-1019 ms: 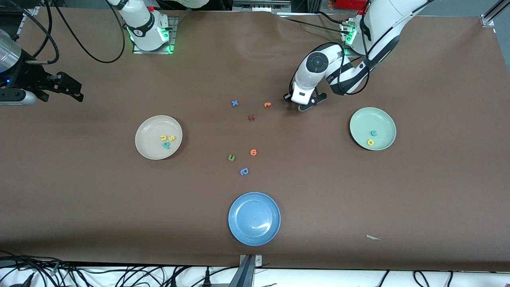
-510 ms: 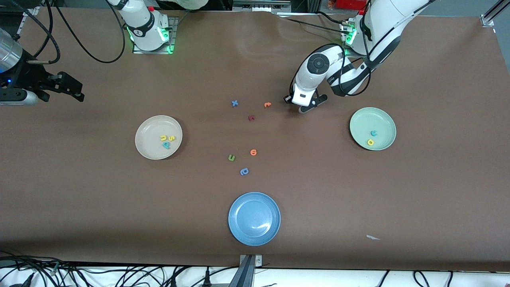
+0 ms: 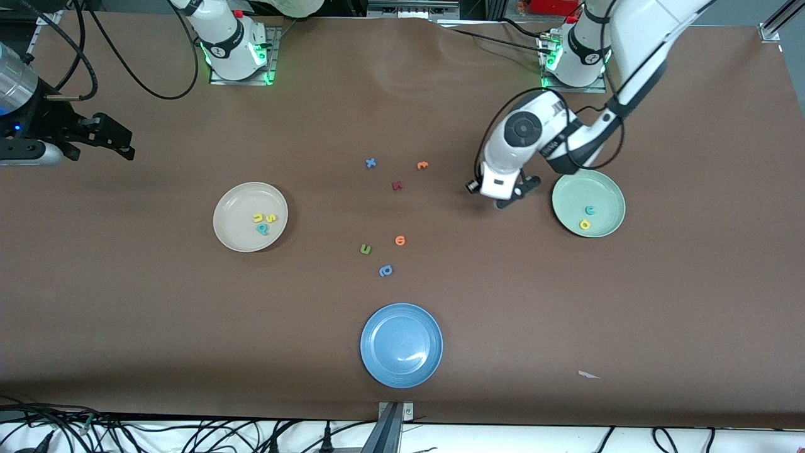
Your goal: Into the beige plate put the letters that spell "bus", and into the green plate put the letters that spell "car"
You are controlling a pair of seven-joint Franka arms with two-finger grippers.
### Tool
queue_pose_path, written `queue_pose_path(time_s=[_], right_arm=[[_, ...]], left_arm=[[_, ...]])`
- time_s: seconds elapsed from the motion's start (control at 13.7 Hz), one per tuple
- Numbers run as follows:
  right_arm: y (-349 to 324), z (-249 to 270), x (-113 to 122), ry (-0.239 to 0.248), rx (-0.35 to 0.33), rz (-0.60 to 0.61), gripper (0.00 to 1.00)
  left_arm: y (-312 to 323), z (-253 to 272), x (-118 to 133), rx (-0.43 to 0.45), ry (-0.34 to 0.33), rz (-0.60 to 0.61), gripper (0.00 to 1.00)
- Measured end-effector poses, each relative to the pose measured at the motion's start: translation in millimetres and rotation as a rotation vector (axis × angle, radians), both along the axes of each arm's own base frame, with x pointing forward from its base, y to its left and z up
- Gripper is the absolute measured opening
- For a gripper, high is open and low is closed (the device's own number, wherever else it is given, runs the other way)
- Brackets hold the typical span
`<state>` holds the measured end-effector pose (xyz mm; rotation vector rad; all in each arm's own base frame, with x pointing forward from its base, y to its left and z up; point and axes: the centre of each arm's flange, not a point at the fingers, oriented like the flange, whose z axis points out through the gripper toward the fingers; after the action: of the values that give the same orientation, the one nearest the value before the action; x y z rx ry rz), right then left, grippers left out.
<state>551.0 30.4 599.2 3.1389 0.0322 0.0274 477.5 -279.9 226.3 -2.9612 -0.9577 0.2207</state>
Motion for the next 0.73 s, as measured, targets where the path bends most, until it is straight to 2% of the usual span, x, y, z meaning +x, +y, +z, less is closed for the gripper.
queue_pose_path(time_s=[0.22,0.36,0.51,0.73], right_arm=[[0.2,0.0,0.0,0.0,0.0,0.0,1.0],[0.3,0.1,0.0,0.0,0.0,0.001,1.0],[0.3,0.2,0.0,0.0,0.0,0.001,1.0],[0.3,0.2,0.0,0.0,0.0,0.001,1.0]], left_arm=[[80.0,26.5,58.6,0.029,0.021,0.005,0.15],[139.7,38.1,81.7,0.03,0.047,-0.018,0.15],[189.1,38.3,89.3,0.02,0.078,-0.063,0.15],[227.6,23.0,83.4,-0.002,0.144,-0.126,0.15]])
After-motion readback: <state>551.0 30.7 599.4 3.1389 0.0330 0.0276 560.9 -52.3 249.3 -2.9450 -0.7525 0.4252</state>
